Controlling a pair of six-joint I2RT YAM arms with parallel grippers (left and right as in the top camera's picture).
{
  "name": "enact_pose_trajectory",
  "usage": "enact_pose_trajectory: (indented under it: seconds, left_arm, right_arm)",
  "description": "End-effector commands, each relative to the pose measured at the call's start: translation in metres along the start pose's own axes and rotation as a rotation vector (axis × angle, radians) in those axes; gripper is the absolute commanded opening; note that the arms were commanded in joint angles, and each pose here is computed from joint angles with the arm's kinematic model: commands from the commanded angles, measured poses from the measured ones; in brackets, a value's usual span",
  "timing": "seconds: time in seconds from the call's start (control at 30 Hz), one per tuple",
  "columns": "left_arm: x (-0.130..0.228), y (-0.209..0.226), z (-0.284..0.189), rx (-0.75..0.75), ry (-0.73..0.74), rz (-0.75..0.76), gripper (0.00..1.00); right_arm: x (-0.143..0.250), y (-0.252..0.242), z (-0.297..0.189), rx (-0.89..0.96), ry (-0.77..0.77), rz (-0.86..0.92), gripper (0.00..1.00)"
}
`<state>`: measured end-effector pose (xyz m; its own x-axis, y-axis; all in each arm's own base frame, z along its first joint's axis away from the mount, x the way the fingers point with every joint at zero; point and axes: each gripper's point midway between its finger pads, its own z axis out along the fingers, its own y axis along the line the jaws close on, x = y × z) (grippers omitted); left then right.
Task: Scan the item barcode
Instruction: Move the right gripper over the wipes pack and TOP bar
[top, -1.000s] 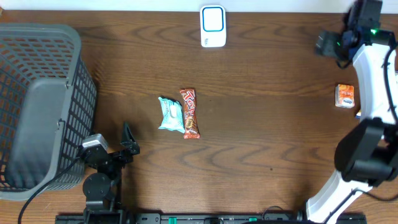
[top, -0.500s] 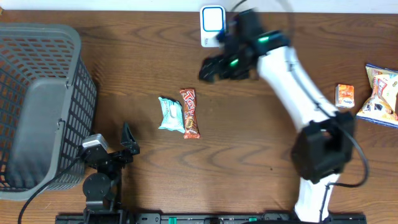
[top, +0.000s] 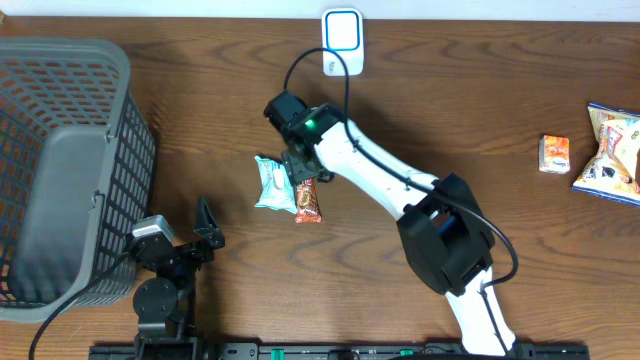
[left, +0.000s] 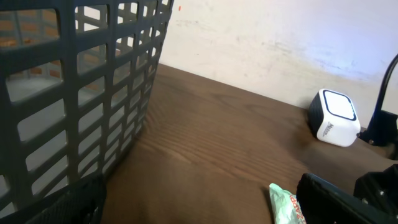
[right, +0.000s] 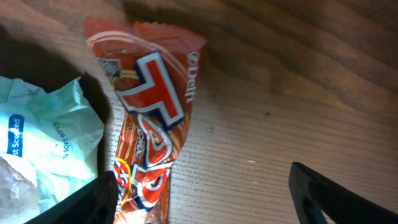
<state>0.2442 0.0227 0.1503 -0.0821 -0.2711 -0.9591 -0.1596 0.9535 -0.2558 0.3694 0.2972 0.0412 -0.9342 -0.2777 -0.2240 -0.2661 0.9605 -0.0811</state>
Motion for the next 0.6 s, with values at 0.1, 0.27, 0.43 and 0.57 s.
enact_pose_trajectory:
  seconds: [0.1,0.27,0.43,0.57]
  left_arm:
    - [0.017,0.007,0.001,-0.027,0.049,0.001,0.98]
    - [0.017,0.007,0.001,-0.027,0.049,0.001,0.98]
    - [0.017,0.007,0.001,-0.027,0.049,0.001,0.98]
    - [0.017,0.007,0.001,-0.027,0.050,0.002,0.98]
  right_arm:
    - [0.013,0.007,0.026,0.088,0.017,-0.006,0.80]
    - [0.023,0.013,0.046,0.103,0.049,-0.013,0.75]
    - [0.023,0.022,0.046,0.101,0.031,-0.012,0.72]
    - [0.026,0.030,0.043,0.099,0.026,-0.032,0.73]
